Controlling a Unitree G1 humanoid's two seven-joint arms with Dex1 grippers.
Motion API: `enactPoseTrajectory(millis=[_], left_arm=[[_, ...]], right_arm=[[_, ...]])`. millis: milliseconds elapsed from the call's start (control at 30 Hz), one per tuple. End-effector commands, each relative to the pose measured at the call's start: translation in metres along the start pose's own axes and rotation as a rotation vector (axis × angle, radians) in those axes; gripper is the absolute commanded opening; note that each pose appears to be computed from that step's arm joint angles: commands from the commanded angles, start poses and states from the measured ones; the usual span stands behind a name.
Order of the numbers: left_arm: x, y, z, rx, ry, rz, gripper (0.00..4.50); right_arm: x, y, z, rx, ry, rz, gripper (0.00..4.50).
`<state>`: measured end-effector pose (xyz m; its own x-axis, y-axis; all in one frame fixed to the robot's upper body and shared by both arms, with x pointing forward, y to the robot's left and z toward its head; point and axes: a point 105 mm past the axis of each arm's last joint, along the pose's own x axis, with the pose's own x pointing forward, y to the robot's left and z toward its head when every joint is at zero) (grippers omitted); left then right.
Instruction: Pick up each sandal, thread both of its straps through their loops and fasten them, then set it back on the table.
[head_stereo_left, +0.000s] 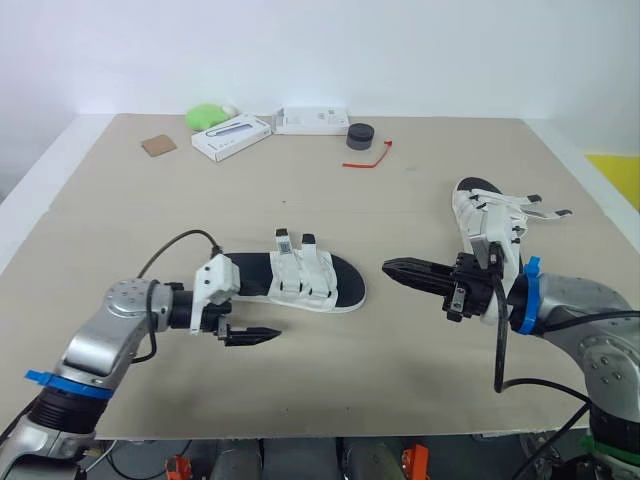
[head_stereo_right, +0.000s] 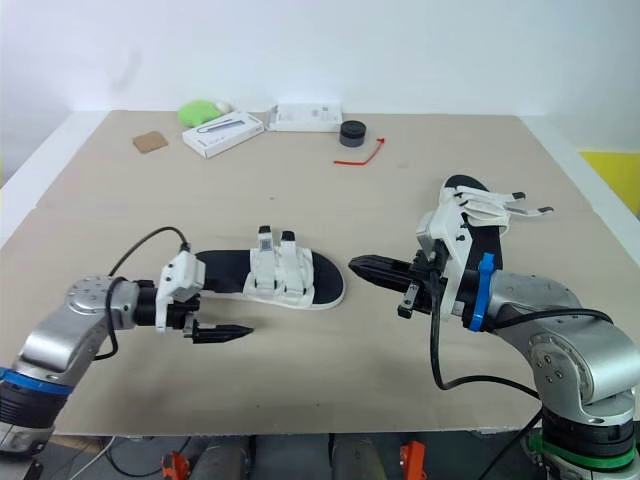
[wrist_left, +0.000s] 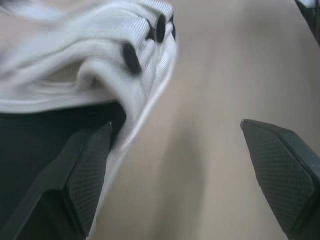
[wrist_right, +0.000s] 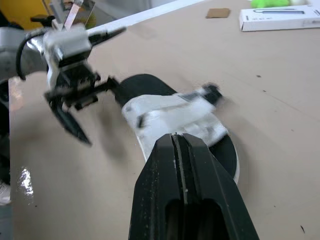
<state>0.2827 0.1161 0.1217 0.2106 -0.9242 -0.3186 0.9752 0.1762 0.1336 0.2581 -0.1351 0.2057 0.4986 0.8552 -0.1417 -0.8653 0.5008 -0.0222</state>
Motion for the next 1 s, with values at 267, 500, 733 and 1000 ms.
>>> enactPoseTrajectory(millis=[267, 500, 733, 1000], left_arm=[[0.025, 0.019, -0.009, 0.008, -0.016, 0.010, 1.93], [0.020, 0.036, 0.003, -0.086, -0.112, 0.129, 0.02], [0.000, 0.081, 0.002, -0.253, -0.122, 0.596, 0.02], [-0.043, 0.141, -0.023, -0.480, -0.036, 1.259, 0.02]], right_arm=[[0.003, 0.015, -0.001, -0.029, -0.014, 0.006, 0.00], [0.006, 0.015, -0.007, -0.014, -0.012, -0.005, 0.00], [0.011, 0.012, -0.009, -0.013, -0.002, 0.022, 0.00], [0.015, 0.013, -0.004, -0.032, -0.007, 0.076, 0.00]])
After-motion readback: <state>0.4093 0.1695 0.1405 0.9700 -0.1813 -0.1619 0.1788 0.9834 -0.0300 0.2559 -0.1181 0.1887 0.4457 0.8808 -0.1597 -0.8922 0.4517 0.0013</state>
